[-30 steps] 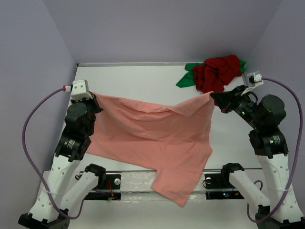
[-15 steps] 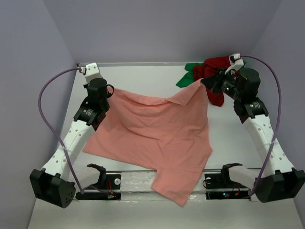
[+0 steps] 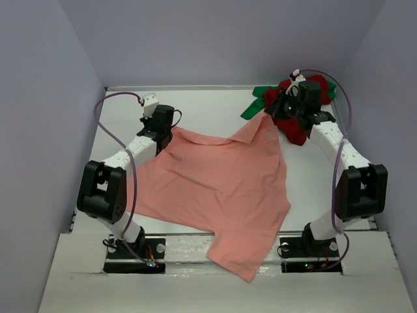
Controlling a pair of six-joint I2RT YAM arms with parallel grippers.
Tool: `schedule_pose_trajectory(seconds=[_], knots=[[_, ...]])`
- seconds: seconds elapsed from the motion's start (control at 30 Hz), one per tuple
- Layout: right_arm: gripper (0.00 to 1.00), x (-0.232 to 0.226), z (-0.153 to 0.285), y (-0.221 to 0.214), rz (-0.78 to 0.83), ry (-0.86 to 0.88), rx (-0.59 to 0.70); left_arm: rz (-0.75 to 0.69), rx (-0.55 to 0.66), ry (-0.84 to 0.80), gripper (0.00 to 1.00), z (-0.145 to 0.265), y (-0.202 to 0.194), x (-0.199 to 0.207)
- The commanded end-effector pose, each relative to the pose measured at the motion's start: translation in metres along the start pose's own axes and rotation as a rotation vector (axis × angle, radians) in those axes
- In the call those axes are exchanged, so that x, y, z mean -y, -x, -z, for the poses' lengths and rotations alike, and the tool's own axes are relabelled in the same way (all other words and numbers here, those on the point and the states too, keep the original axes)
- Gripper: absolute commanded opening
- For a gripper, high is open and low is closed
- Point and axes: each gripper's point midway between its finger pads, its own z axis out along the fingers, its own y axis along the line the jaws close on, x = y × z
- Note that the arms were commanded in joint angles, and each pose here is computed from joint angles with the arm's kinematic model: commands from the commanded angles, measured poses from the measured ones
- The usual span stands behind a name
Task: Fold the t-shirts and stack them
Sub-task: Flatten the tshirt out
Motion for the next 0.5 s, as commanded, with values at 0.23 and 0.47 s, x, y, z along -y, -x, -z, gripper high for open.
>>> schedule_pose_trajectory(seconds=[0.23, 0.47], knots=[[0.0, 0.037, -0.07, 0.053, 0.057, -0.109, 0.102, 0.072, 0.133, 0.202, 0.0, -0.037, 0.034, -0.006], [0.0, 0.067, -0.108, 0.052, 0.038, -0.195, 0.087, 0.091, 0.128, 0.231, 0.0, -0.067, 0.035, -0.02]])
